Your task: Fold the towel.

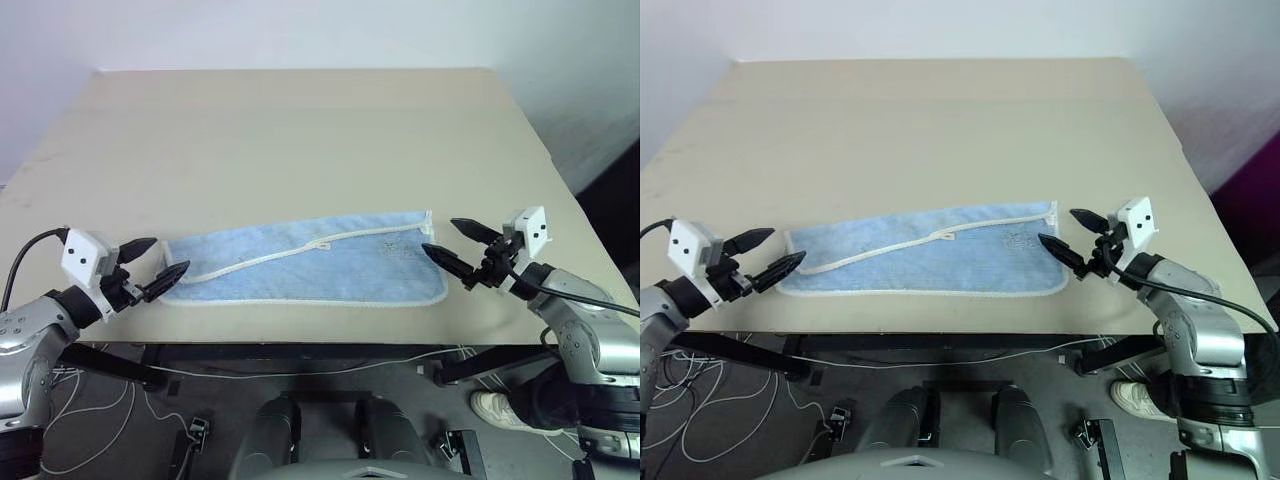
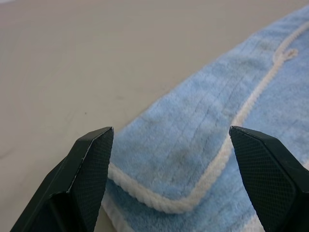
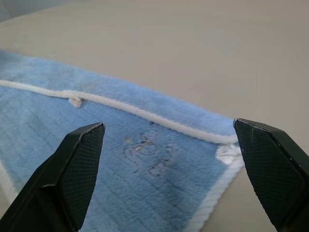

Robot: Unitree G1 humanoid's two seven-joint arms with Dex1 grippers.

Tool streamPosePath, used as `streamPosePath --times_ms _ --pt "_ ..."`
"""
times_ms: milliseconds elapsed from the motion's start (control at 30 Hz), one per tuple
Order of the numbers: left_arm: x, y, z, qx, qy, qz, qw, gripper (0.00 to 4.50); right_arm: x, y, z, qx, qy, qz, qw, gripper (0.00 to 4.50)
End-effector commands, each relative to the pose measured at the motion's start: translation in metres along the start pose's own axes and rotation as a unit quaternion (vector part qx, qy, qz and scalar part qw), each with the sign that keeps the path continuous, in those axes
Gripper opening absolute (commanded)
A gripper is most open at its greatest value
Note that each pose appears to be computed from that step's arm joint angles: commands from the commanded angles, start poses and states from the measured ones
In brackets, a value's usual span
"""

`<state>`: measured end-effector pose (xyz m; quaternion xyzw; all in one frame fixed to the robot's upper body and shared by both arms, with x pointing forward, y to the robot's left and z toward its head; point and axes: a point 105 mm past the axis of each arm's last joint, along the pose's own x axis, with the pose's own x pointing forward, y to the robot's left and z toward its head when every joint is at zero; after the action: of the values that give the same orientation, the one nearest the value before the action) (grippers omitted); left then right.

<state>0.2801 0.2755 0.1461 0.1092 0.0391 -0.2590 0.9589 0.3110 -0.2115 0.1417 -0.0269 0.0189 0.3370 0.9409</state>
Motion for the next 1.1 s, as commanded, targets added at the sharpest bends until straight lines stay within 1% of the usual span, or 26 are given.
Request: streamPosePath --times_ms 33,400,633,800,867,967,1100 --pt "0.003 -0.002 0.01 0.017 -0.01 -0.007 1.0 4.01 -0.001 0.003 0.015 -0.018 -0.026 0.0 0.999 4.5" --pt "0.002 0.001 0.007 0.027 0.002 -0.002 1.0 4.01 0.01 0.008 0.015 -0.015 -0.04 0.005 0.999 4.5" --pt "0.001 0.008 -0.004 0.023 0.019 0.013 0.999 4.01 0.011 0.011 0.017 -0.017 -0.044 0.01 0.999 4.5" --pt "-0.007 0.021 -0.012 0.02 0.033 0.03 0.999 4.01 0.011 0.01 0.012 -0.016 -0.039 0.001 0.999 4.5" --pt "-0.01 0.022 -0.009 0.031 0.037 0.019 0.999 4.01 0.011 0.012 0.014 -0.014 -0.044 0.001 0.999 4.5" --pt "-0.009 0.027 -0.004 0.039 0.043 0.01 0.998 4.01 0.008 0.012 0.009 -0.011 -0.042 -0.008 0.999 4.5" --pt "-0.01 0.023 -0.001 0.092 0.079 -0.073 0.99 4.01 0.011 0.017 0.001 0.0 -0.046 -0.015 0.999 4.5"
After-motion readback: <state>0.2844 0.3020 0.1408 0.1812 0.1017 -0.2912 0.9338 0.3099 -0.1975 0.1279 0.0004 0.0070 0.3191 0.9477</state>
